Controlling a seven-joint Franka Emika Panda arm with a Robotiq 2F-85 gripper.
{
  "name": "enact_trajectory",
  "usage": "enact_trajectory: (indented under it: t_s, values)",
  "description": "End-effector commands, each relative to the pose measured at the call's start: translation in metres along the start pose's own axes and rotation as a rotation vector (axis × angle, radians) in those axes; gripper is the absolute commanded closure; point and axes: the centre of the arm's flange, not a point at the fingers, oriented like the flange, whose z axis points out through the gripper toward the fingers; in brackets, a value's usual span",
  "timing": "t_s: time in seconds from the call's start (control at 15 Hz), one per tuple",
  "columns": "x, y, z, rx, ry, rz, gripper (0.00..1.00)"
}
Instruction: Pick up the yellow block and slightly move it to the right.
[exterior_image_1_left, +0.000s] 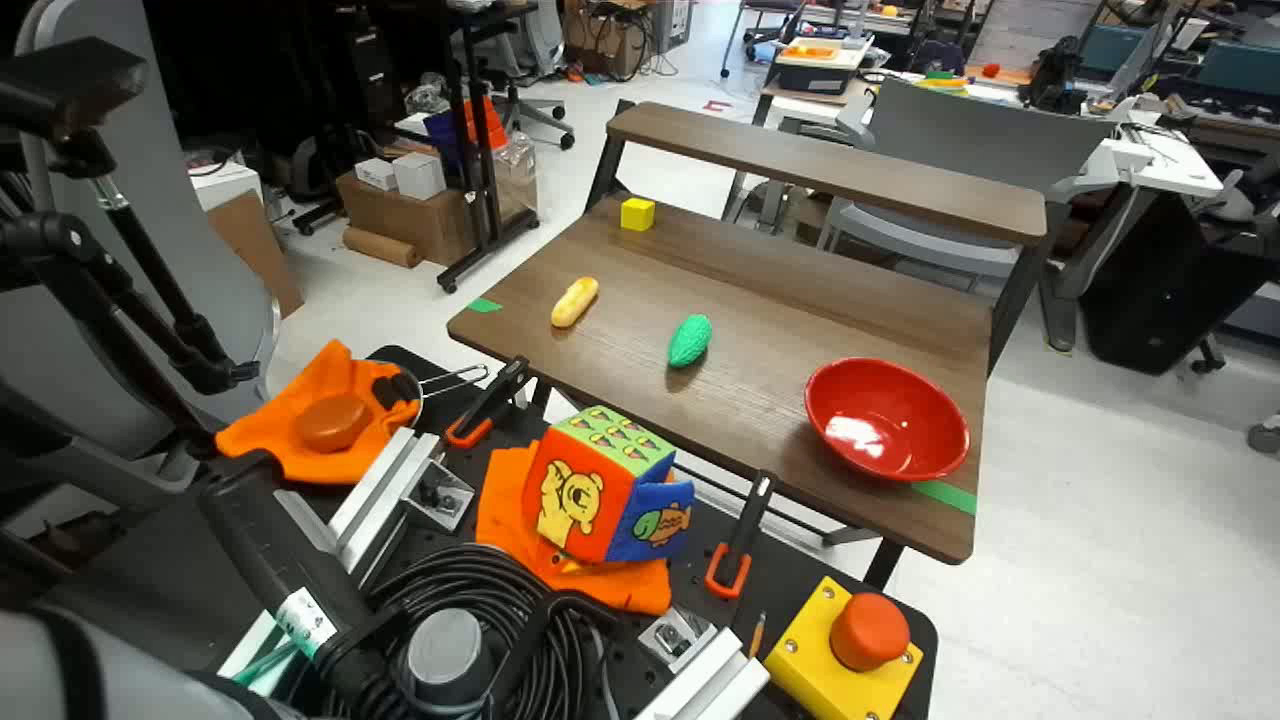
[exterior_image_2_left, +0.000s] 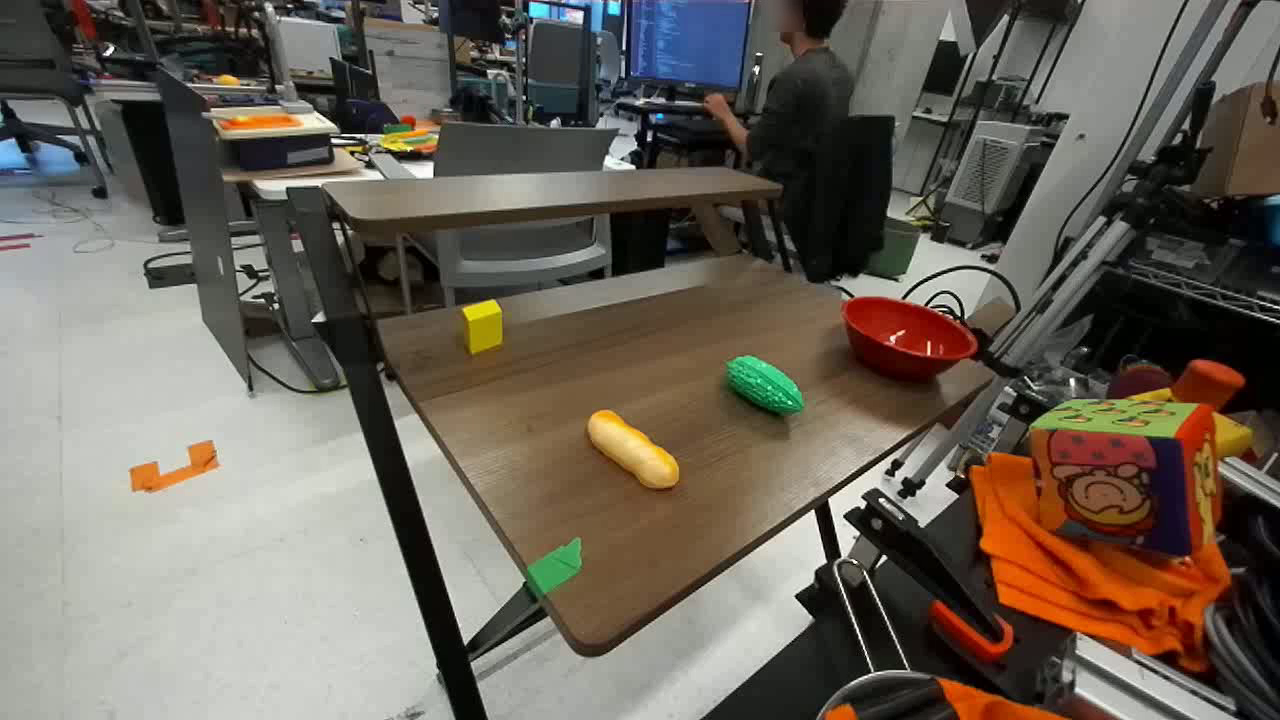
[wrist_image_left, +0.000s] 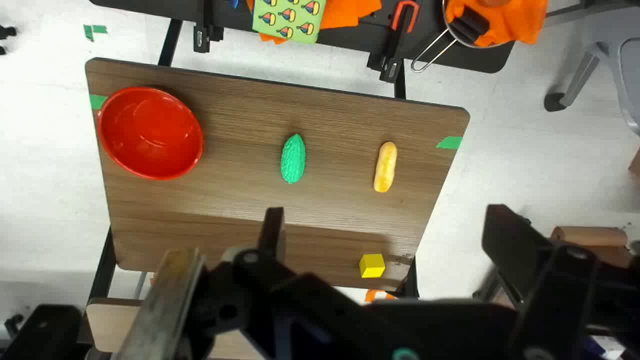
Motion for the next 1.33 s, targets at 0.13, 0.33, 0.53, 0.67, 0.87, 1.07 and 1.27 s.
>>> enact_trajectory:
  t_s: [0.13,0.33,0.53,0.67,0.87,1.07,1.27]
  values:
    - [0.0,0.0,-0.001,0.0,0.002,0.0,0.0]
    - [0.0,0.0,-0.001,0.0,0.002,0.0,0.0]
    - [0.0,0.0,-0.001,0.0,0.002,0.0,0.0]
    - [0.0,0.0,-0.001,0.0,0.002,0.0,0.0]
    - [0.0,0.0,-0.001,0.0,0.002,0.0,0.0]
    - [0.018,-0.008,0.005,-0.002,-0.043,-0.003,0.0]
    - [0.062,-0.029,0.031,-0.024,-0.101,0.007,0.0]
